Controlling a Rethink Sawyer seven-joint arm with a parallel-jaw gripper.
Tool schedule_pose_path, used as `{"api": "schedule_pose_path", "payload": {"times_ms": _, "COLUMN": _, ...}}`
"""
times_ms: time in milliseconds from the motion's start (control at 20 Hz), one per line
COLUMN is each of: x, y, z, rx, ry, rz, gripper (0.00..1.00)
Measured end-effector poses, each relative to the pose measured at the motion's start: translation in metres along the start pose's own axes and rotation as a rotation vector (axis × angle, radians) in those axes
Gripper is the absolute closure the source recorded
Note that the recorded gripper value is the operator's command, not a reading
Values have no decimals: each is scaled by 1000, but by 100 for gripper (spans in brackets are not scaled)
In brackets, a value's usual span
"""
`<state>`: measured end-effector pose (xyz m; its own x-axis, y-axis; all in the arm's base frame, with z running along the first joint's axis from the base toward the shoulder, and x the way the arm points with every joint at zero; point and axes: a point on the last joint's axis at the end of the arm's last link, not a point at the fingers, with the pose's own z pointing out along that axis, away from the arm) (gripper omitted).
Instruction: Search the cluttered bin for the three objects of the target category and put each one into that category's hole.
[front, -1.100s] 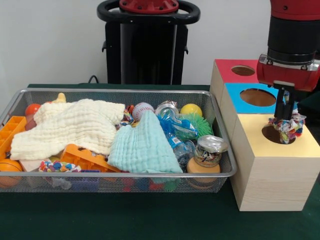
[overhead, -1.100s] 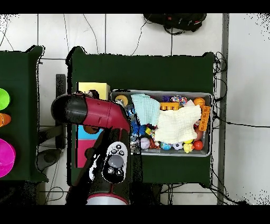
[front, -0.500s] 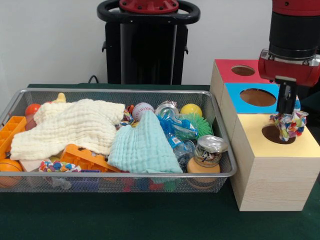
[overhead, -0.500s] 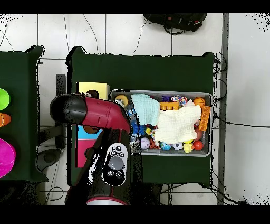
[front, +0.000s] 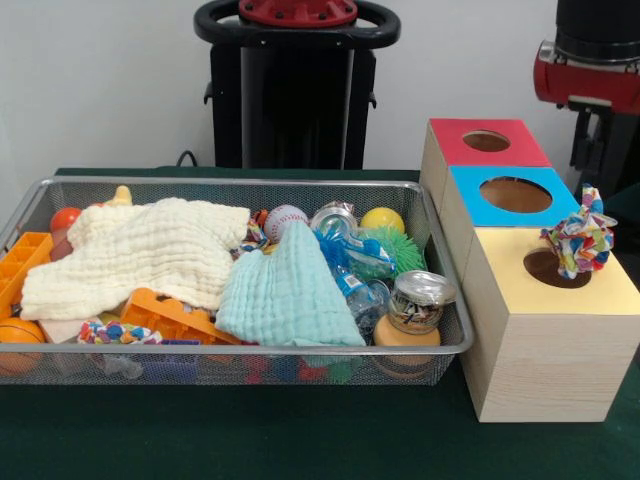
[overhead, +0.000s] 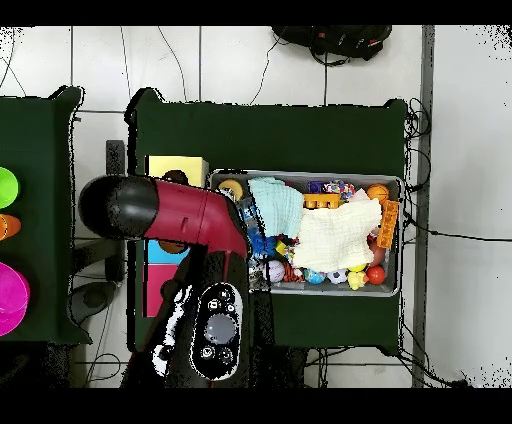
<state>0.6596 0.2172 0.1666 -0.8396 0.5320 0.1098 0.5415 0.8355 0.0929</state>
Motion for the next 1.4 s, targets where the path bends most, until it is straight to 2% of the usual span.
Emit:
{"api": "schedule_pose_path", "payload": {"times_ms": 300, "x": -7, "y": 1, "z": -19, "rx": -13, "ry": 0, "rz": 5, "gripper": 100}}
{"api": "schedule_pose_path", "payload": {"times_ms": 850, "x": -20, "y": -6, "z": -22, "rx": -17, "ry": -8, "rz": 21, "gripper": 100}}
{"api": "schedule_pose_path", "payload": {"times_ms": 1400, "x": -27, "y": -16, "z": 18, "rx": 11, "ry": -9, "rz": 30, "gripper": 100}}
